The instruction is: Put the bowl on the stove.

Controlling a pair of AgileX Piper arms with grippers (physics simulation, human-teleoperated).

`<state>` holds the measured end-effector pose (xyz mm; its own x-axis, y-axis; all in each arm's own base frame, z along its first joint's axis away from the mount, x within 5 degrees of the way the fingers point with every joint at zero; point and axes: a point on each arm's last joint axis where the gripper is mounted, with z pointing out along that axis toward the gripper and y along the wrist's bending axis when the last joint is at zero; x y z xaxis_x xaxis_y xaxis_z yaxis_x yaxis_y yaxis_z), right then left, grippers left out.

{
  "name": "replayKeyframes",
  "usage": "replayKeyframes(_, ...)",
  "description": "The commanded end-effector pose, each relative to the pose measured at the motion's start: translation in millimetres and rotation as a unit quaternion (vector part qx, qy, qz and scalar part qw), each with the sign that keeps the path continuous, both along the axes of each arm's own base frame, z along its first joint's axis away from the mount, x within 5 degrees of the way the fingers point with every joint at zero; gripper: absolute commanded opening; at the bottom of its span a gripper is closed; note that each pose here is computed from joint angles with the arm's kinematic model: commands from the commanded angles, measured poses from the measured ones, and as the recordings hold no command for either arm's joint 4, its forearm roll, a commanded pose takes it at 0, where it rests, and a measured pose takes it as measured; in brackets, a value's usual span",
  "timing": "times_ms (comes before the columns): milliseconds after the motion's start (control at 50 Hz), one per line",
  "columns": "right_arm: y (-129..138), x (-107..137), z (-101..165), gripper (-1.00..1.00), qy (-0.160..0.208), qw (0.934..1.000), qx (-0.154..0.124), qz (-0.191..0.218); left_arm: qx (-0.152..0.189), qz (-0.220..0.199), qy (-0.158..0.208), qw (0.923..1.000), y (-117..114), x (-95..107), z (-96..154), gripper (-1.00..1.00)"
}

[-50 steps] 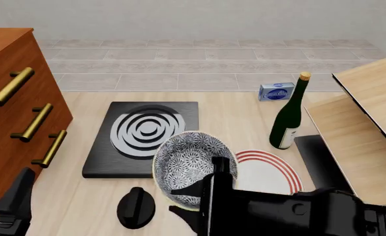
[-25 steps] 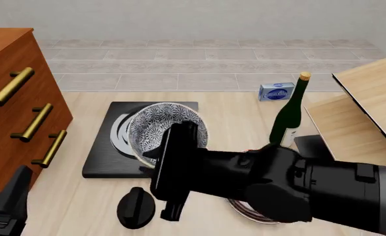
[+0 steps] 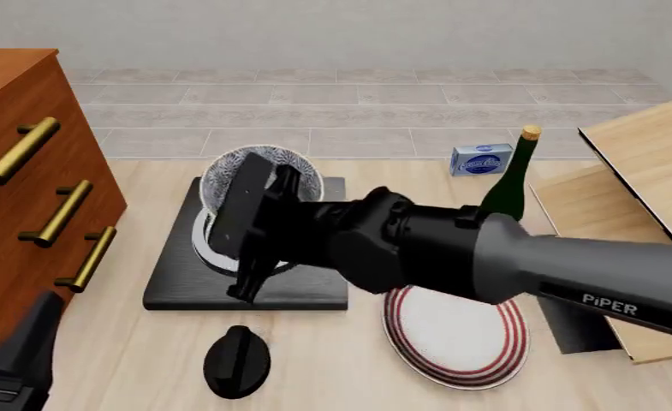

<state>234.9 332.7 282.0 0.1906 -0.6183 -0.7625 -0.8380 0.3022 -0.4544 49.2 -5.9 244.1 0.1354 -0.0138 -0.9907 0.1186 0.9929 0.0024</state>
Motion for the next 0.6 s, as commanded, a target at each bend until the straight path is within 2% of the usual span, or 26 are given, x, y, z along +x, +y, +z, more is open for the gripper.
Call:
replayKeyframes(20,23,35,-8,-1.00,0.001,0.9999,-0.002,-0.017,0.000,-0.008,0.003,1.0000,-1,1,-3,1.00)
replayKeyframes(240,44,53,-22,-1.00,0.007,0.9997,-0.011,-0.018,0.002,0.005,0.008,1.0000,0,3,-10,1.00)
replayKeyframes(600,52,66,-42,-1.00,0.024,0.9991,-0.018,-0.030,0.004,0.017,0.005,0.9998,2,2,-6,1.00)
